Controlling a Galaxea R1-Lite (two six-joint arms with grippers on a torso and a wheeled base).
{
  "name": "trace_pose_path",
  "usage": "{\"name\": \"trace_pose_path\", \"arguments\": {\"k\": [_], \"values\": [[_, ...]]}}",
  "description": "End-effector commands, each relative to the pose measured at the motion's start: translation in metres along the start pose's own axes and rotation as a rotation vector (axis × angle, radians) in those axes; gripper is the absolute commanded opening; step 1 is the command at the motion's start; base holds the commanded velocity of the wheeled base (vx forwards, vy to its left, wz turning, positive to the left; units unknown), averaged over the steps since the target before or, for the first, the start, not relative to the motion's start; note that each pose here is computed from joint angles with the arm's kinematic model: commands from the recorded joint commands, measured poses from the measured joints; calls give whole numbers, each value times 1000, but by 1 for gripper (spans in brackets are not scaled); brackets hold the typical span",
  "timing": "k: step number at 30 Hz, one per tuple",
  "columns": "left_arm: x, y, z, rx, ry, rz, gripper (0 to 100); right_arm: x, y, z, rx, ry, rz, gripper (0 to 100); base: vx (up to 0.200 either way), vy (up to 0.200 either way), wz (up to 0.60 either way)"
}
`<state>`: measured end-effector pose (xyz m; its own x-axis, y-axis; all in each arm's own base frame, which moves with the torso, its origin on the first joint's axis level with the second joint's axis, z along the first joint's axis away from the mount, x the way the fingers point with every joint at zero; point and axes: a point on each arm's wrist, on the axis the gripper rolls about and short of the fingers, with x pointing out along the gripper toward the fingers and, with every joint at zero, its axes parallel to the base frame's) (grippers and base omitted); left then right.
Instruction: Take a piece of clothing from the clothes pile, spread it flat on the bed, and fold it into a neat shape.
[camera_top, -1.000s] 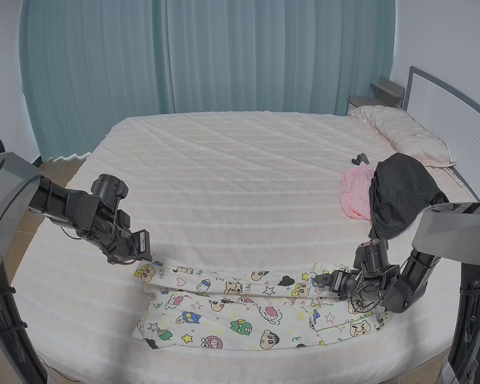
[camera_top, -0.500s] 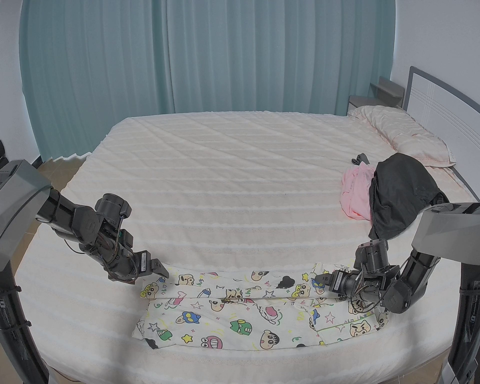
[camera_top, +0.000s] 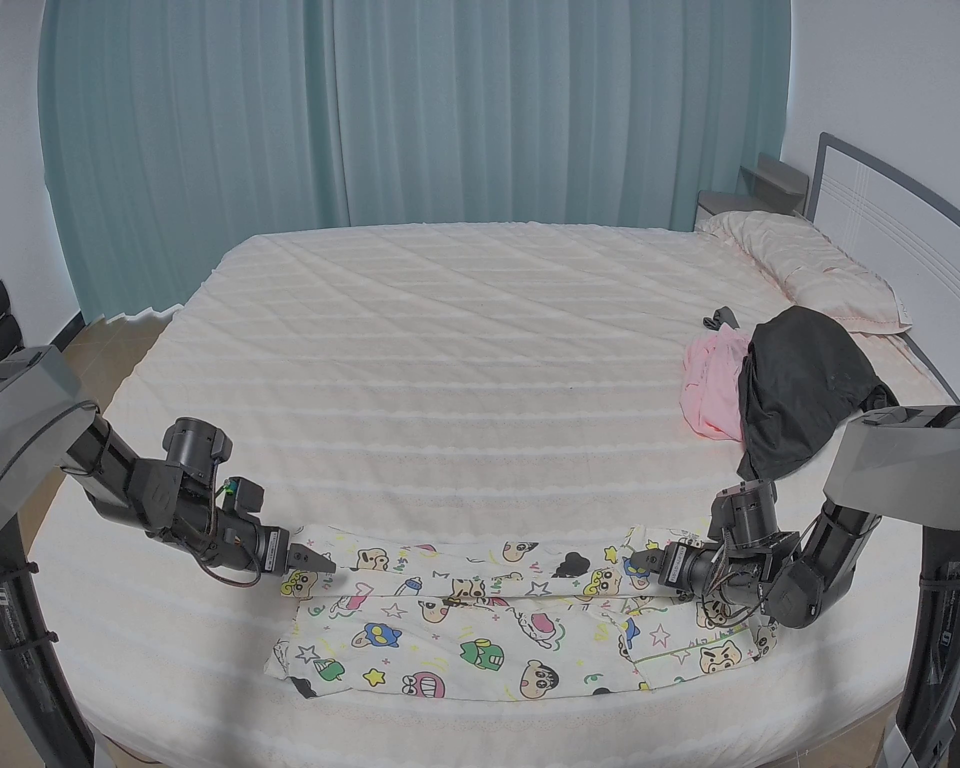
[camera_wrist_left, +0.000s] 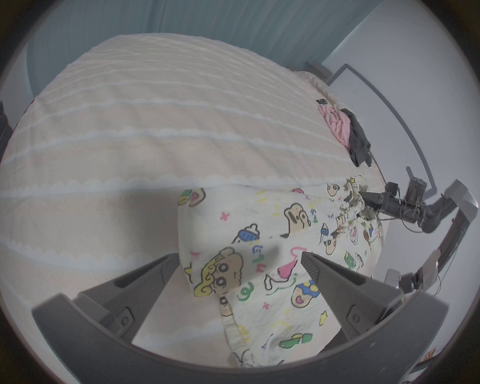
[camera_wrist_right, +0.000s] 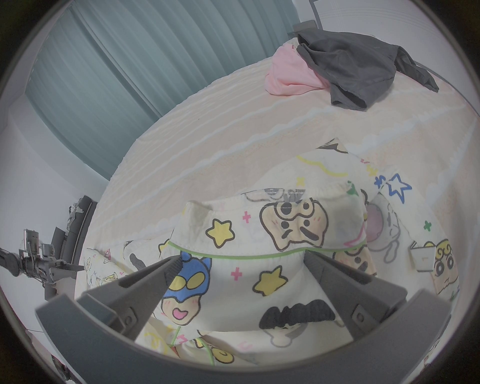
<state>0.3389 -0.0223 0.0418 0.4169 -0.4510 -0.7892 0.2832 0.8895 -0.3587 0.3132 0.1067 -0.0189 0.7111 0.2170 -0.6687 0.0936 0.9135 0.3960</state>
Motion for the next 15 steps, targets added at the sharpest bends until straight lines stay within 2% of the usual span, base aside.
{"name": "trace_pose_path", "arguments": {"k": [1,5,10,15], "values": [[9,18,-16,-22,22,-21,100,0,2,0,-3,-1,6,100,0,0,0],[11,20,-17,-11,-3,-35,100,0,2,0,-3,-1,6,100,0,0,0],[15,25,-19,1,-56,-166,100,-1,1,-1,-3,1,4,100,0,0,0],[22,29,-19,19,-96,-167,100,-1,1,-1,-3,1,4,100,0,0,0]]}}
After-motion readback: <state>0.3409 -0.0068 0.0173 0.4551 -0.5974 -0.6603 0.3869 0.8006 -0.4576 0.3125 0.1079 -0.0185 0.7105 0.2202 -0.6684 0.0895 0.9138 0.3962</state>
